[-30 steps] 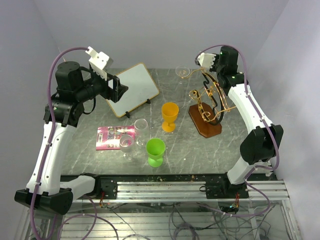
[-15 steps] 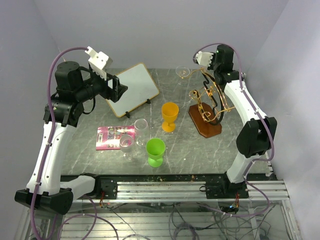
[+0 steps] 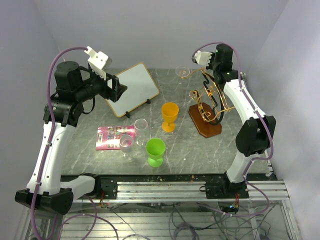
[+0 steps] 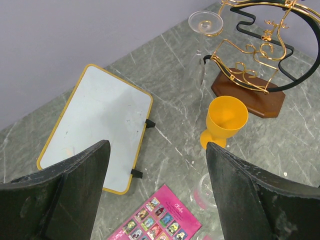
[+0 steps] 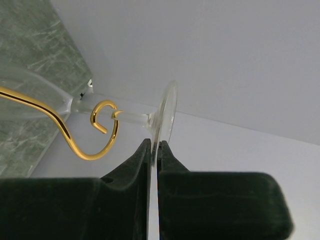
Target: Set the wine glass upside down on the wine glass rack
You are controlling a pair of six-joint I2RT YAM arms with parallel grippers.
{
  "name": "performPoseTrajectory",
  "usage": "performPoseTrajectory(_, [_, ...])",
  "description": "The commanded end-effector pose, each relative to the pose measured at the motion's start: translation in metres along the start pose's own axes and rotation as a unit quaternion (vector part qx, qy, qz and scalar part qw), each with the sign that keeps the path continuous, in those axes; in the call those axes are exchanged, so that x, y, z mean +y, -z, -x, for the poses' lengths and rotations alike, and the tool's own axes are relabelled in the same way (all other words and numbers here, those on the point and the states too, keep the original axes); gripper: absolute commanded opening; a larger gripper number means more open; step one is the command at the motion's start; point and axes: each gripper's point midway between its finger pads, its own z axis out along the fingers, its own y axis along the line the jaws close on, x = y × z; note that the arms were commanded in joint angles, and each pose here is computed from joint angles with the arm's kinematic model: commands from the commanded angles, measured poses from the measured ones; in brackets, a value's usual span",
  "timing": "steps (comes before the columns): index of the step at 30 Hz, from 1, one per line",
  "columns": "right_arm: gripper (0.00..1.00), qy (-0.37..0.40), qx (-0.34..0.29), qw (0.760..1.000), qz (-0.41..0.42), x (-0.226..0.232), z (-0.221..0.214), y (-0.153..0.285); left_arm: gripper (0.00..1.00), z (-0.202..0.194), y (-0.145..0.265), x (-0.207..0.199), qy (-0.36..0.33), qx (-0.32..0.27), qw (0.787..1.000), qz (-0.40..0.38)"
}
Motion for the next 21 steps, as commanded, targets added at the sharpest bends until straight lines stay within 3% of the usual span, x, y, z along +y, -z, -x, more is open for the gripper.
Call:
performPoseTrajectory(1, [0.03,-0.003,-0.017,1.0,-0.007,-0.005,0.009,0.001,0.88,0.012,0.005,-0.002,-0.013,-0.023,1.0,-0.006])
performPoseTrajectory(21, [0.11,-0.017,-0.025,0.999,0.042,0.029,0.012,0.004,0.88,0.011,0.007,-0.004,-0.015,-0.024,1.0,-0.007])
